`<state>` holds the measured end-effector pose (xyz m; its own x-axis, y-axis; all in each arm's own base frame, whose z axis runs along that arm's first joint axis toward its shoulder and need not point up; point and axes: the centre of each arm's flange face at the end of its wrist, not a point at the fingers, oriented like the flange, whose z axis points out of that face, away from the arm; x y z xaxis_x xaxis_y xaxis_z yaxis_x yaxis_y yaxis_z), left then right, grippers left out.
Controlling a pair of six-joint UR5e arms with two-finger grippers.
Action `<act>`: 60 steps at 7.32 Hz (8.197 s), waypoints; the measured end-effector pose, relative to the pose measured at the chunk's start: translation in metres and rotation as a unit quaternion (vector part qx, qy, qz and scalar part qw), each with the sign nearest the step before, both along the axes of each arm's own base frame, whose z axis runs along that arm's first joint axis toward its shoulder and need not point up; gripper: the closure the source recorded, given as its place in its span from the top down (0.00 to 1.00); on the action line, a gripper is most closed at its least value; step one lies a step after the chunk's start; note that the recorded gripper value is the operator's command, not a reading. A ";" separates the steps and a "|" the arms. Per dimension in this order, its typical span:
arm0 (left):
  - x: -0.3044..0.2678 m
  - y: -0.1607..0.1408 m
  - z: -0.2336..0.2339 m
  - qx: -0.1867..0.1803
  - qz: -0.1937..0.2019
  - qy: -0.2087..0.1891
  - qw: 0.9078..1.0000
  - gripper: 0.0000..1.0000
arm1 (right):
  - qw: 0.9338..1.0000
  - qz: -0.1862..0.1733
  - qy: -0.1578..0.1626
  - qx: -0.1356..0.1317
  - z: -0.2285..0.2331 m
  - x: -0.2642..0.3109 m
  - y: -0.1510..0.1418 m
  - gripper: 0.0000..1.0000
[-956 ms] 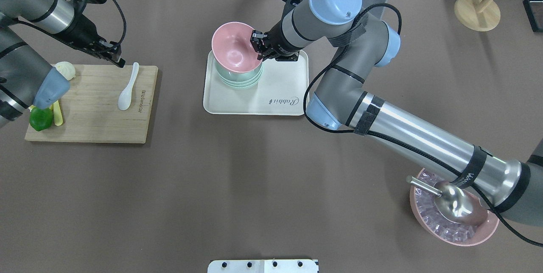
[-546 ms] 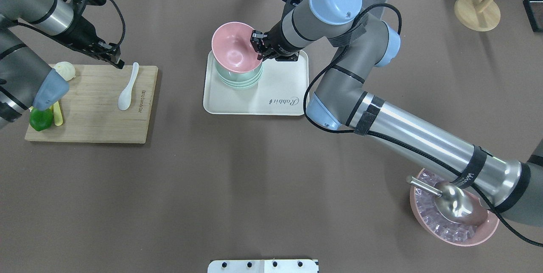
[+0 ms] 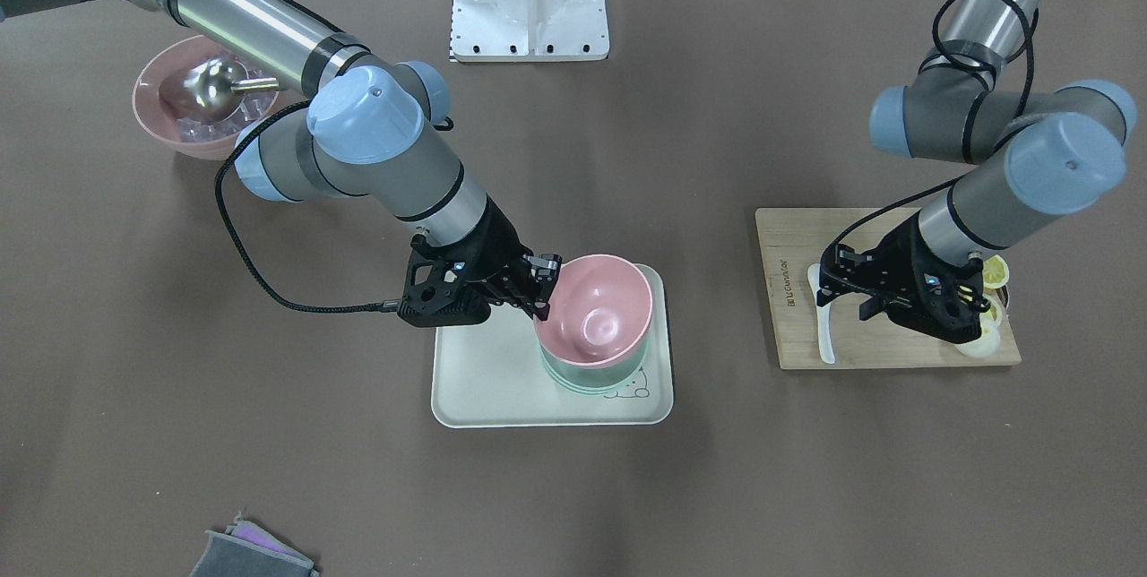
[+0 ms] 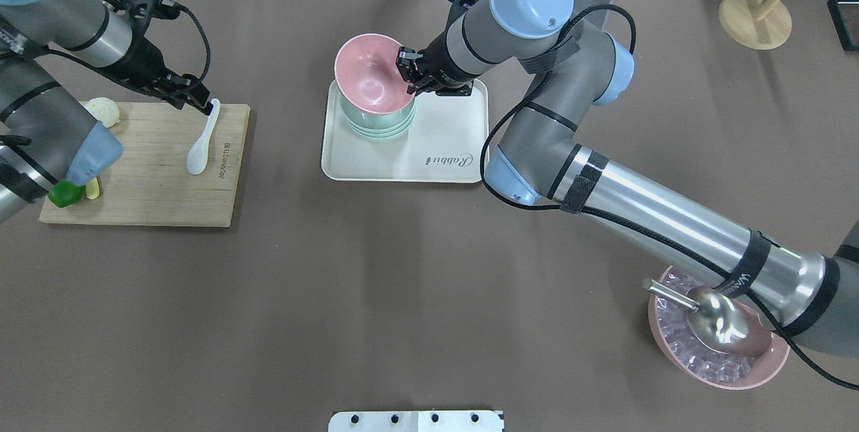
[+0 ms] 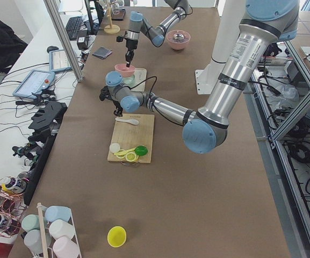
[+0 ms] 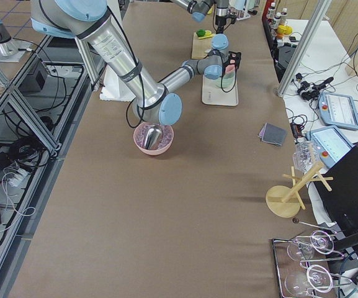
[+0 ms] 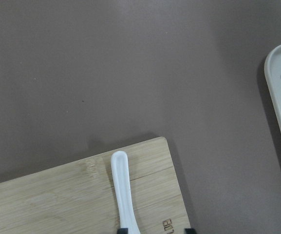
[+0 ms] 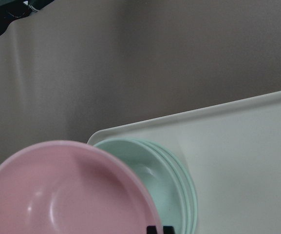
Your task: Stack pink bowl on green and place spoon
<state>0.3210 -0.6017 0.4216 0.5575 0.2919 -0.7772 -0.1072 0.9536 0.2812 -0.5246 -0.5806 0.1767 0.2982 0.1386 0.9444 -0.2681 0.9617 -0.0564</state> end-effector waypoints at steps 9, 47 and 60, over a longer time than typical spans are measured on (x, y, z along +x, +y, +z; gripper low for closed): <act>0.036 0.021 0.030 -0.019 -0.007 -0.036 0.999 0.69 | 1.000 0.000 0.000 0.000 0.000 0.000 0.000 0.00; 0.167 0.024 -0.222 -0.002 -0.107 0.125 0.986 0.98 | 0.989 -0.074 0.057 0.118 0.170 0.216 -0.044 1.00; -0.265 -0.029 0.099 0.086 -0.086 -0.049 0.991 0.98 | 0.937 -0.208 0.265 0.096 0.465 0.554 -0.002 1.00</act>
<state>0.0559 -0.6306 0.5206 0.6804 0.3088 -0.6646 0.0189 0.8992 0.4371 0.0293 -0.5821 0.6419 0.7225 -0.2506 0.6444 0.1898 0.9681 0.1637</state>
